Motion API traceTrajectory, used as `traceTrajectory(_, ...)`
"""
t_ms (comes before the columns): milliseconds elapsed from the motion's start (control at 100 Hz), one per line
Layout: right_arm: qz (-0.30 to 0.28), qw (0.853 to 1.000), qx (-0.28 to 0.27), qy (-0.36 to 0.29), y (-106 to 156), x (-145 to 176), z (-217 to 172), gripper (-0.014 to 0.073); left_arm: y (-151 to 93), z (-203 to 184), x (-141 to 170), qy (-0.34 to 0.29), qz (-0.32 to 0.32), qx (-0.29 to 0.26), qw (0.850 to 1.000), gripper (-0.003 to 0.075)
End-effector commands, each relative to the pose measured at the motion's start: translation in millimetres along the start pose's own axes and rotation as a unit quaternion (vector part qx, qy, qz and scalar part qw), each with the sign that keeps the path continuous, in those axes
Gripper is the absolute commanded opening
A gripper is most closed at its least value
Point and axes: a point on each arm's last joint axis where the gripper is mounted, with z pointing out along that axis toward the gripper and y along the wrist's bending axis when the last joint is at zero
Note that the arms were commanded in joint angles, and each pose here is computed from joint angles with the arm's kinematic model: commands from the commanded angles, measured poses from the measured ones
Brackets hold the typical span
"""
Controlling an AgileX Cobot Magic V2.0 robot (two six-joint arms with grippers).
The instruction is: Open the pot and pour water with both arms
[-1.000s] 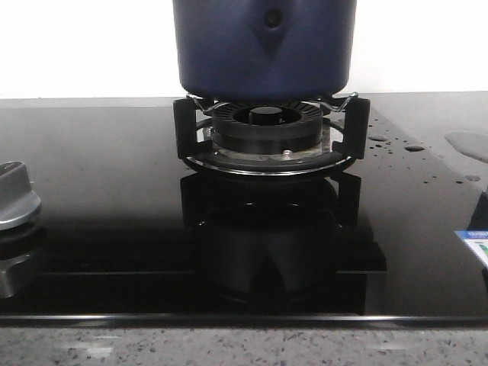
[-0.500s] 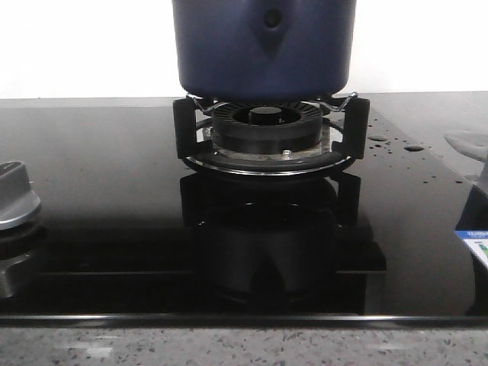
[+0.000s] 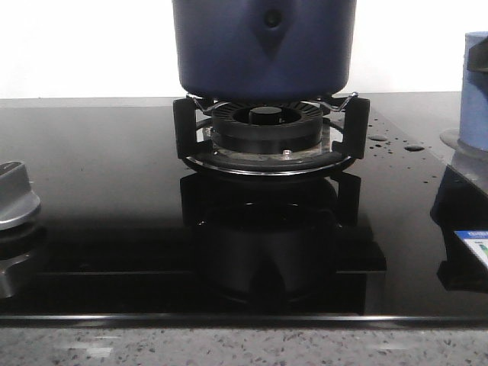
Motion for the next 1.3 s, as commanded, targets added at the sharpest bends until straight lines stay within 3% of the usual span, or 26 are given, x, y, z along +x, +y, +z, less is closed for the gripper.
traceTrajectory(0, 0.001, 0.999, 0.001, -0.053, -1, -14, 4, 0.0467, -10, -6, -31, -0.062, -0.001, -0.002, 0.998, 0.0227)
traceTrajectory(140, 0.001, 0.998, 0.001, -0.059, -1, -14, 6, 0.0275, -10, -6, -31, -0.063, -0.002, -0.003, 0.998, 0.0227)
traceTrajectory(230, 0.001, 0.997, 0.000, -0.076, -1, -17, 5, 0.0217, -10, -7, -31, -0.063, -0.002, -0.005, 0.998, 0.0227)
traceTrajectory(540, -0.032, 0.981, -0.023, -0.190, 5, -62, -25, 0.0216, -21, -15, -40, -0.040, -0.001, -0.020, 0.999, 0.0227)
traceTrajectory(820, -0.157, 0.958, -0.091, -0.220, 34, -119, -36, 0.0216, -35, -28, -49, -0.020, -0.011, -0.046, 0.999, 0.0227)
traceTrajectory(1100, -0.269, 0.927, -0.142, -0.221, 72, -166, -34, 0.0216, -56, -44, -40, -0.015, -0.022, -0.078, 0.997, 0.0227)
traceTrajectory(1290, -0.354, 0.892, -0.167, -0.224, 96, -179, -18, 0.0216, -64, -51, -37, -0.016, -0.025, -0.093, 0.995, 0.0227)
